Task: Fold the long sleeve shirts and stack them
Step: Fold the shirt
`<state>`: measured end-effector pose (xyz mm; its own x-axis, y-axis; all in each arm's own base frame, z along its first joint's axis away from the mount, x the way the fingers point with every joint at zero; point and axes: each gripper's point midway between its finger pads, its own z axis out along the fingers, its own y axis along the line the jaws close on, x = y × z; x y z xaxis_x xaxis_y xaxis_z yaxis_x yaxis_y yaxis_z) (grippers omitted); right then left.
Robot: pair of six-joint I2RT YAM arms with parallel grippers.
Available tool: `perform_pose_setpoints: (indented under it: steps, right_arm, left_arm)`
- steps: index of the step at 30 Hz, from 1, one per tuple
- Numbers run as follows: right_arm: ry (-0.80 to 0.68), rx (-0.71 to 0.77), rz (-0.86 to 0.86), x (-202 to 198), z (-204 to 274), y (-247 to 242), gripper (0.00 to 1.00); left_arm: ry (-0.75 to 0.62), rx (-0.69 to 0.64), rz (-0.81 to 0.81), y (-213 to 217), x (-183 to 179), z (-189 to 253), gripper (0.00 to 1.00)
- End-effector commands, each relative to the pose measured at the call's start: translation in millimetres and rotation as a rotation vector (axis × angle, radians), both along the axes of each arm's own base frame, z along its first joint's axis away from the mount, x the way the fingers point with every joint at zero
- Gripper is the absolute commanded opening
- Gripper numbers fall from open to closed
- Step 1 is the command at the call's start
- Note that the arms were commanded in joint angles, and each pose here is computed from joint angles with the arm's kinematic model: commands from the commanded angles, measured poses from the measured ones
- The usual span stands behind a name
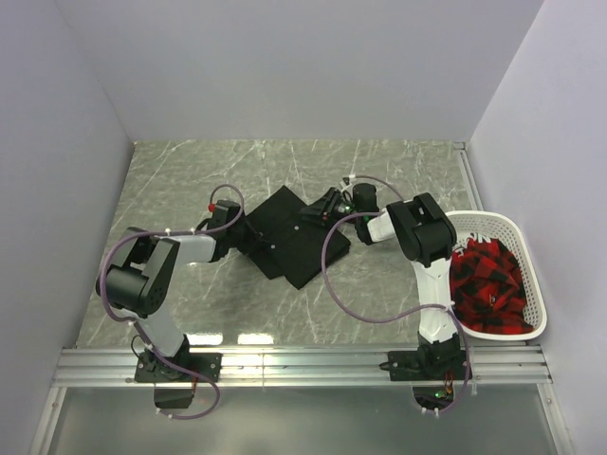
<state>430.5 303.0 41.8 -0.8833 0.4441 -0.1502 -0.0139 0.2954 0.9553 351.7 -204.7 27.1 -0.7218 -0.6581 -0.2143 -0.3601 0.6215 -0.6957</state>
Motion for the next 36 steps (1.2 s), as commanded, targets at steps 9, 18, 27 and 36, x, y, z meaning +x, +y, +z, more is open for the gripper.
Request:
perform_pose_setpoints:
  steps: [9, 18, 27, 36]
  right_arm:
    - [-0.222, -0.002, 0.001, 28.3, 90.2, 10.9, 0.42]
    - [-0.197, 0.058, 0.022, 61.7, 88.1, 61.8, 0.42]
    - [-0.019, -0.016, -0.076, 79.7, 17.1, 67.5, 0.42]
    - [-0.026, -0.005, -0.081, 78.3, 24.3, 62.4, 0.43]
  left_arm:
    - [0.057, 0.03, -0.012, 5.7, -17.6, -19.0, 0.01]
    - [0.039, 0.043, -0.03, 4.2, -17.9, -12.8, 0.01]
    - [0.053, 0.043, -0.052, 2.2, -33.7, -17.7, 0.01]
    - [0.05, 0.038, -0.05, 3.6, -39.9, -14.0, 0.01]
